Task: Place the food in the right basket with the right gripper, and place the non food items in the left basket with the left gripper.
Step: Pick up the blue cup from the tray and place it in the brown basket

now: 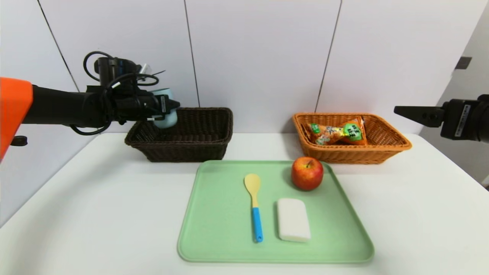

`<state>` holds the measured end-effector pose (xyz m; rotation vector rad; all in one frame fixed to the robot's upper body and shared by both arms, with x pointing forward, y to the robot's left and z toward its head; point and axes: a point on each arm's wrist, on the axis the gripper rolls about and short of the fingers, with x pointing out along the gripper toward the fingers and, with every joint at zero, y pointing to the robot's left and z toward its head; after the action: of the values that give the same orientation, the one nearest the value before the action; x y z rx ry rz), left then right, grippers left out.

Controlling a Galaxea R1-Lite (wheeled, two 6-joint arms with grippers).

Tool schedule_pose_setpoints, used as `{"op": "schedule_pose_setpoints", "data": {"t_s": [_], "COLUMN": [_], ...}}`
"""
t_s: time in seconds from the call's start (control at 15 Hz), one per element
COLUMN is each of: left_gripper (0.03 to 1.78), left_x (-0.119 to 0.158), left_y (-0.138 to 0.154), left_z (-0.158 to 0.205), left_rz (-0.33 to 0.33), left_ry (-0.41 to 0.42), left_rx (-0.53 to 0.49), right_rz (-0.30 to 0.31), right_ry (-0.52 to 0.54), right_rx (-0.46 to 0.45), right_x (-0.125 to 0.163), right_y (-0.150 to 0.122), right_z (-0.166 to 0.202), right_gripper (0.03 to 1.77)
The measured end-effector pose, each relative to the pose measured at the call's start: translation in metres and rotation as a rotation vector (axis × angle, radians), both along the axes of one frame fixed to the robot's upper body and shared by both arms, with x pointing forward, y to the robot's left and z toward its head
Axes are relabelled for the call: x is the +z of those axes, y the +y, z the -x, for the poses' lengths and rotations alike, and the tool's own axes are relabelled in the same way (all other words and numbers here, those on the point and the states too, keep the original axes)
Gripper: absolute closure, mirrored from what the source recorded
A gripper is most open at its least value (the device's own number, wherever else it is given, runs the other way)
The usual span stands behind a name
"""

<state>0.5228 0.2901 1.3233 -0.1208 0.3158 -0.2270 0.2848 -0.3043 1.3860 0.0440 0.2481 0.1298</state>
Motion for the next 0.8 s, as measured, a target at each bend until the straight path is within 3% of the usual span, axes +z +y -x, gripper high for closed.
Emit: {"op": "schedule_pose_setpoints", "data": {"t_s": [0.8], "left_gripper": [0.6], "left_x": [-0.042], "left_y": [-0.001], "left_z": [-0.019], "left_rz": [-0.01], "left_ry": [0.092], "left_rx": [0.001], "right_rz": [0.002], "right_ry": [0.007], "right_rx": [-0.007], "right_x": [-0.001], "right_y": [-0.001], "right_z": [-0.001], "right_gripper": [0.09]}}
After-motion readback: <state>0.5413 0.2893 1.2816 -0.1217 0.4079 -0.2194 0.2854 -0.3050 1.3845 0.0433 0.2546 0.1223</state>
